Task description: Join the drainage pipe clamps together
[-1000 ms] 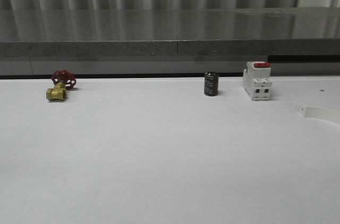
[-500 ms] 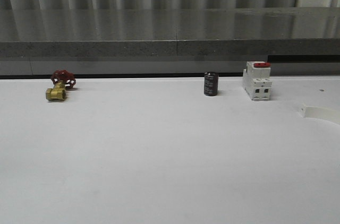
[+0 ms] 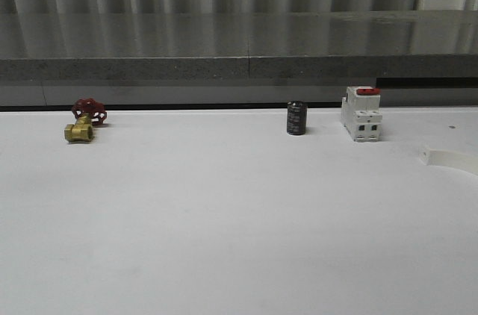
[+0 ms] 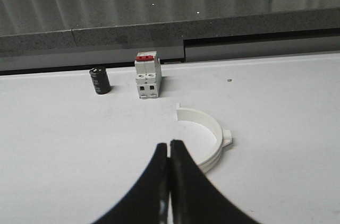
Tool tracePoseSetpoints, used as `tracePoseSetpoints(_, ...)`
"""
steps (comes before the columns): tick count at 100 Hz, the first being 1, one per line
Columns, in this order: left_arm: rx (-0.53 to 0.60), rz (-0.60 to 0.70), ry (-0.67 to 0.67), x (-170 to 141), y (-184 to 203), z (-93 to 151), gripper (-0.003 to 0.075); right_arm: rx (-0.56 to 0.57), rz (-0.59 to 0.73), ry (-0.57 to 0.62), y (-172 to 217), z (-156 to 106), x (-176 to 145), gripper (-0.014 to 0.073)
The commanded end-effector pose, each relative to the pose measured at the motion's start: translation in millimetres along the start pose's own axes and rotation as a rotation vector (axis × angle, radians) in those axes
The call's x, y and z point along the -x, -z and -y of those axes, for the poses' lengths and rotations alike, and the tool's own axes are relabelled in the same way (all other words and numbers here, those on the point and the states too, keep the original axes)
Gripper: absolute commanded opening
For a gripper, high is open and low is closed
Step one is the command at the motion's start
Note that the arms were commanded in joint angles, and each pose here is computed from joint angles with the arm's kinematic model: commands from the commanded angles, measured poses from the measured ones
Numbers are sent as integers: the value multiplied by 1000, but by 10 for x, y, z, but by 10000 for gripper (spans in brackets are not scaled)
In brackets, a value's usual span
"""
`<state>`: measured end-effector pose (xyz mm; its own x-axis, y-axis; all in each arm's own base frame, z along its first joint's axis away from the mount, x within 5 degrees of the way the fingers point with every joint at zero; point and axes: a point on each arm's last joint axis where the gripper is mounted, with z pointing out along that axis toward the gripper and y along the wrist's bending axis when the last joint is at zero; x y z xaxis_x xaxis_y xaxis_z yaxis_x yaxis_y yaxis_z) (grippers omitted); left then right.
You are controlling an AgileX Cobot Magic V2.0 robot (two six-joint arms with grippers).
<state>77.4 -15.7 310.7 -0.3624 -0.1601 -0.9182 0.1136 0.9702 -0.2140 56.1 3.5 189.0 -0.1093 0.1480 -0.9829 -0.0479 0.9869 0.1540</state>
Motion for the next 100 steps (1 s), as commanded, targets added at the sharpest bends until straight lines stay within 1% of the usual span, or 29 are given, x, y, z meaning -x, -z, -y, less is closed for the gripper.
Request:
tracePoseSetpoints(1, -1, -51, 8, 299, 0, 74, -20, 20, 115, 7, 30, -23, 133, -69)
tracePoseSetpoints(8, 5, -111, 7, 402, -38, 99, -20, 20, 115, 7, 30, -23, 133, -69)
tracePoseSetpoints(16, 10, -146, 8, 467, -95, 111, -20, 20, 115, 7, 30, -23, 133, -69)
tracePoseSetpoints(39, 25, -232, 10, 436, -253, 96, -20, 20, 115, 7, 30, -23, 133, -69)
tracePoseSetpoints(48, 26, -257, -39, 422, -287, 89, -15, 20, 115, 7, 30, -23, 133, -69)
tracePoseSetpoints(53, 26, -274, -50, 411, -302, 87, 9, 20, 115, 7, 30, -23, 133, -69)
tracePoseSetpoints(57, 27, -285, -53, 402, -309, 85, 55, 20, 115, 7, 30, -23, 133, -69)
tracePoseSetpoints(62, 27, -293, -53, 396, -308, 85, 134, 20, 115, 7, 30, -23, 133, -69)
tracePoseSetpoints(65, 28, -295, -53, 391, -310, 83, 206, 20, 115, 7, 30, -23, 133, -69)
tracePoseSetpoints(67, 28, -295, -53, 391, -310, 83, 239, 20, 115, 7, 30, -23, 133, -69)
tracePoseSetpoints(70, 28, -297, -53, 389, -310, 83, 328, 20, 115, 7, 30, -23, 133, -69)
tracePoseSetpoints(71, 28, -299, -53, 387, -309, 83, 347, 20, 115, 7, 30, -23, 133, -69)
tracePoseSetpoints(72, 28, -301, -53, 385, -309, 83, 385, 20, 115, 7, 30, -23, 133, -69)
tracePoseSetpoints(74, 28, -303, -53, 384, -308, 83, 423, 20, 115, 7, 30, -23, 133, -69)
tracePoseSetpoints(75, 28, -302, -53, 384, -308, 83, 460, 20, 115, 7, 30, -23, 133, -69)
tracePoseSetpoints(79, 28, -302, -53, 384, -308, 83, 559, 20, 115, 7, 30, -23, 133, -69)
tracePoseSetpoints(84, 28, -298, -53, 388, -310, 83, 640, 20, 115, 7, 30, -23, 133, -69)
tracePoseSetpoints(89, 27, -290, -53, 394, -312, 84, 678, 20, 115, 7, 30, -23, 133, -69)
tracePoseSetpoints(100, 27, -283, -53, 400, -313, 84, 678, 20, 115, 7, 30, -23, 133, -69)
